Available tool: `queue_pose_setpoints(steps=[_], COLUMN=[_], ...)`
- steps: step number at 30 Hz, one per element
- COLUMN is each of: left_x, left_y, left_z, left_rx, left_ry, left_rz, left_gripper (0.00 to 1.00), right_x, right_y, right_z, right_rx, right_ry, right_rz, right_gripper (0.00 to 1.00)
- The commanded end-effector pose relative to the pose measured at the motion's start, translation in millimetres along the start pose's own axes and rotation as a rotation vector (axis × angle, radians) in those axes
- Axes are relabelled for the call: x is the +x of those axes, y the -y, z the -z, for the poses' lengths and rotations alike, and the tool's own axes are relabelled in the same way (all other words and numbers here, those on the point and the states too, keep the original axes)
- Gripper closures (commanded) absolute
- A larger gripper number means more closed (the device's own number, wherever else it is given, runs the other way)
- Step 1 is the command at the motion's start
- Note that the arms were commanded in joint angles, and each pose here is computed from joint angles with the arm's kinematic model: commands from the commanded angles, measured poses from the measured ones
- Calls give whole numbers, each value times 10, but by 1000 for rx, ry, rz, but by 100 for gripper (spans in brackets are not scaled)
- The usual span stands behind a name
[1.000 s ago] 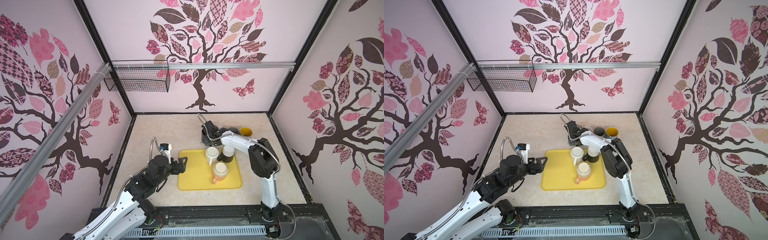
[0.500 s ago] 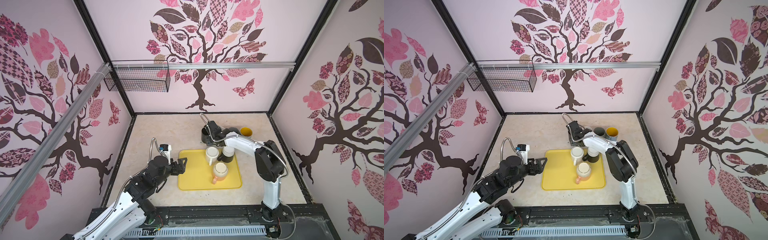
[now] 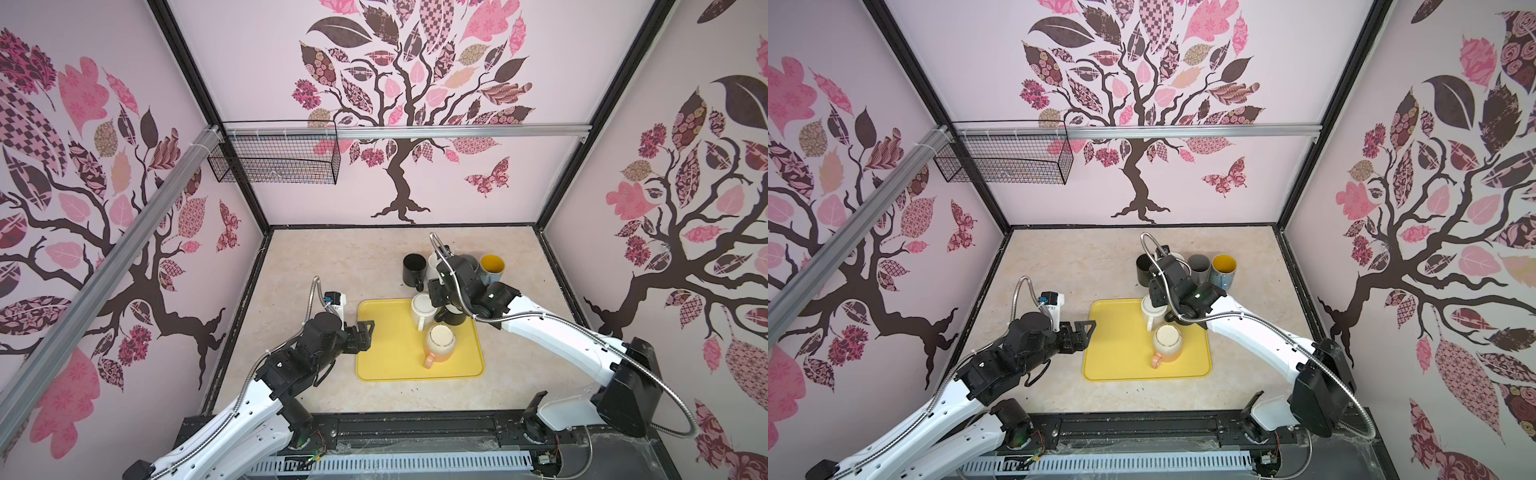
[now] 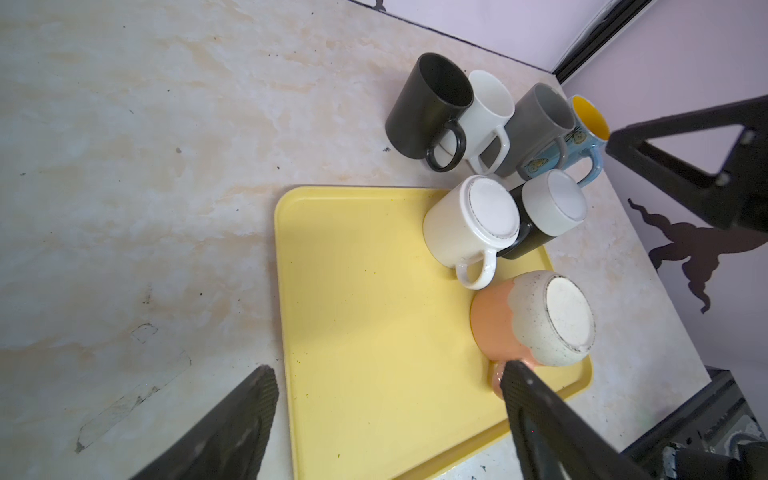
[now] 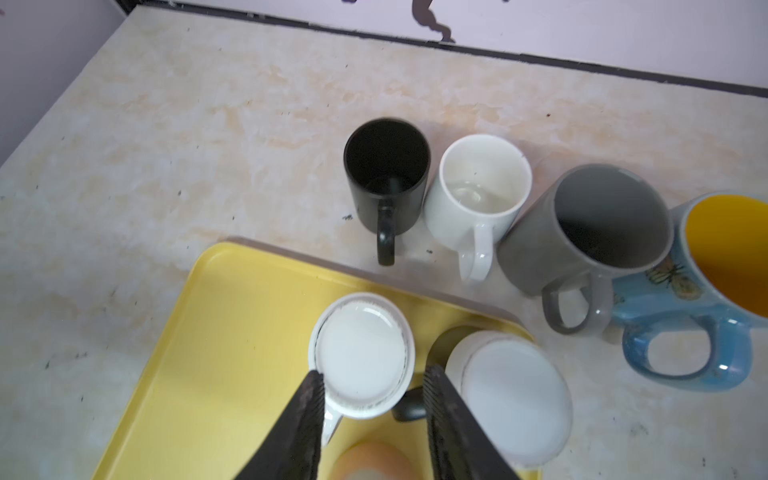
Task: Turn the mug right side up
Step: 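Raise the right gripper over the tray while the left moves toward the white mug, then lower the left gripper over the upside-down white mug and close on its handle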
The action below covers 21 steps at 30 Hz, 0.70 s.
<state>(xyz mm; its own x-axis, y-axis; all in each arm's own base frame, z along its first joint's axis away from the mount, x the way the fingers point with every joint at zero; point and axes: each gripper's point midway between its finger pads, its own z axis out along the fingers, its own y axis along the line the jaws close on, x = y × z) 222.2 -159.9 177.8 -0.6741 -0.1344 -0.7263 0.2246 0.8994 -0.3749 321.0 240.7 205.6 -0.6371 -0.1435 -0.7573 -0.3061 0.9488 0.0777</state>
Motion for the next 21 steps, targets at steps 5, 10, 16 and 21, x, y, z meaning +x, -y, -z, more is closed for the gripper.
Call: queue_pose_setpoints(steps=[5, 10, 16, 21], left_x=[35, 67, -32, -91], left_y=[250, 465, 673, 841], left_z=[-185, -396, -601, -758], left_rx=[-4, 3, 8, 17], left_ry=[-51, -98, -123, -153], left_rz=[-92, -133, -166, -183], left_gripper=[14, 17, 20, 22], right_x=[140, 234, 322, 350], right_y=[166, 223, 237, 285], right_z=[297, 350, 318, 305], right_rx=[-5, -8, -20, -3], right_ry=[36, 47, 58, 78], right_rz=[-13, -36, -51, -53], right_gripper=[56, 56, 55, 54])
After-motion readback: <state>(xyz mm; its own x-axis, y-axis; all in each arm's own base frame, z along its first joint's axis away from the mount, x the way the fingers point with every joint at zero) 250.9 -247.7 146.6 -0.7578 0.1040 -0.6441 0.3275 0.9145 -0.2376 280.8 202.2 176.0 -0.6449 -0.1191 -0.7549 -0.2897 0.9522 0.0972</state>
